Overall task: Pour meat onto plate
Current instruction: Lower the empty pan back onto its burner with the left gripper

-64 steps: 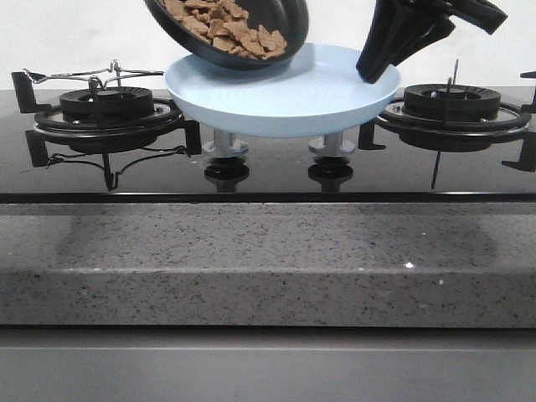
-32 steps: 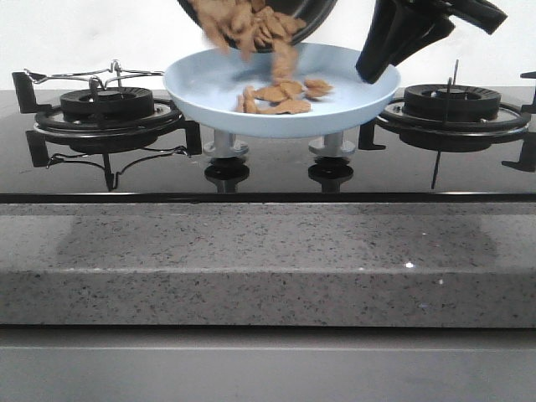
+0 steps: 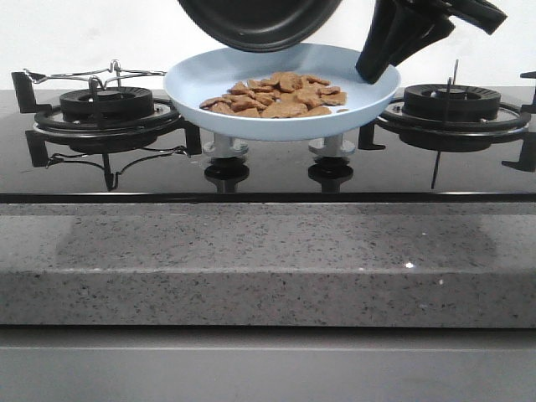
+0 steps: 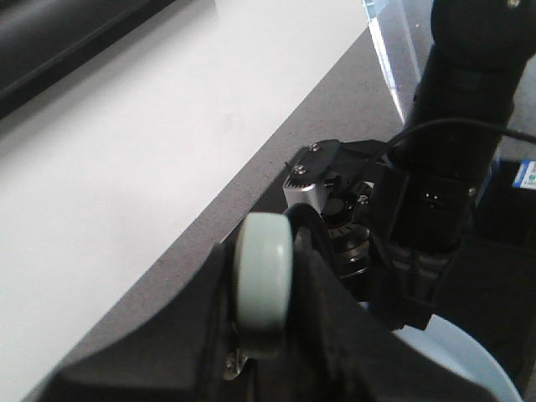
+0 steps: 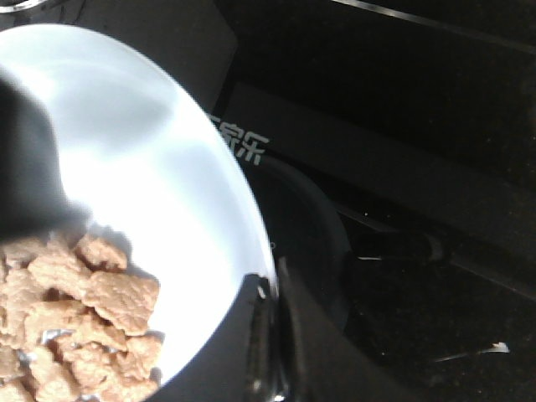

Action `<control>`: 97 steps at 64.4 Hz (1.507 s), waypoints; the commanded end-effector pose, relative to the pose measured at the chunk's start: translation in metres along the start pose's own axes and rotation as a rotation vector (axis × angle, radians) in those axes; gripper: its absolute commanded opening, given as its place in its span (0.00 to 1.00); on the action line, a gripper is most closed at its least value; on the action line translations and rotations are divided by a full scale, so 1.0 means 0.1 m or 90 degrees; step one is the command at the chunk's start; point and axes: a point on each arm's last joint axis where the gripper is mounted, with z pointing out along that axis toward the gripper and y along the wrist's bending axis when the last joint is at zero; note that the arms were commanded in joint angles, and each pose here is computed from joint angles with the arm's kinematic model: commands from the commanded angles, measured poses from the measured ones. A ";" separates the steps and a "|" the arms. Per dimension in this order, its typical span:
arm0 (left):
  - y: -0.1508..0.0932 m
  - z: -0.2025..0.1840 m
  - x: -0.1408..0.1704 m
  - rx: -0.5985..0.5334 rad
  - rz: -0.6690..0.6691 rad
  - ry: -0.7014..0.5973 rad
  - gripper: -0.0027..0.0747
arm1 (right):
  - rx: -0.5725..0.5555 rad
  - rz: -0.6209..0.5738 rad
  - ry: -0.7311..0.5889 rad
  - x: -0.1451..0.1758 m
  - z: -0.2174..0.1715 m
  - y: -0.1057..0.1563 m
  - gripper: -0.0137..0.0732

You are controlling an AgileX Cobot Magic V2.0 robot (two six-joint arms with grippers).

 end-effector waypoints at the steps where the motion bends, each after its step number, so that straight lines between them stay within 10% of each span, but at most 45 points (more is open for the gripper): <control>1: 0.21 -0.21 -0.21 -0.069 -0.087 -0.090 0.01 | -0.016 -0.008 -0.070 -0.10 -0.23 0.11 0.08; 25: 1.10 -0.55 0.27 -0.153 -0.481 -0.126 0.01 | -0.016 -0.008 -0.069 -0.10 -0.23 0.11 0.08; 49: 1.88 -0.66 1.59 -0.138 -0.911 -0.203 0.01 | -0.016 -0.008 -0.070 -0.10 -0.23 0.11 0.08; 97: 2.16 -0.32 2.57 -0.181 -1.081 -0.196 0.01 | -0.016 -0.008 -0.070 -0.10 -0.23 0.11 0.08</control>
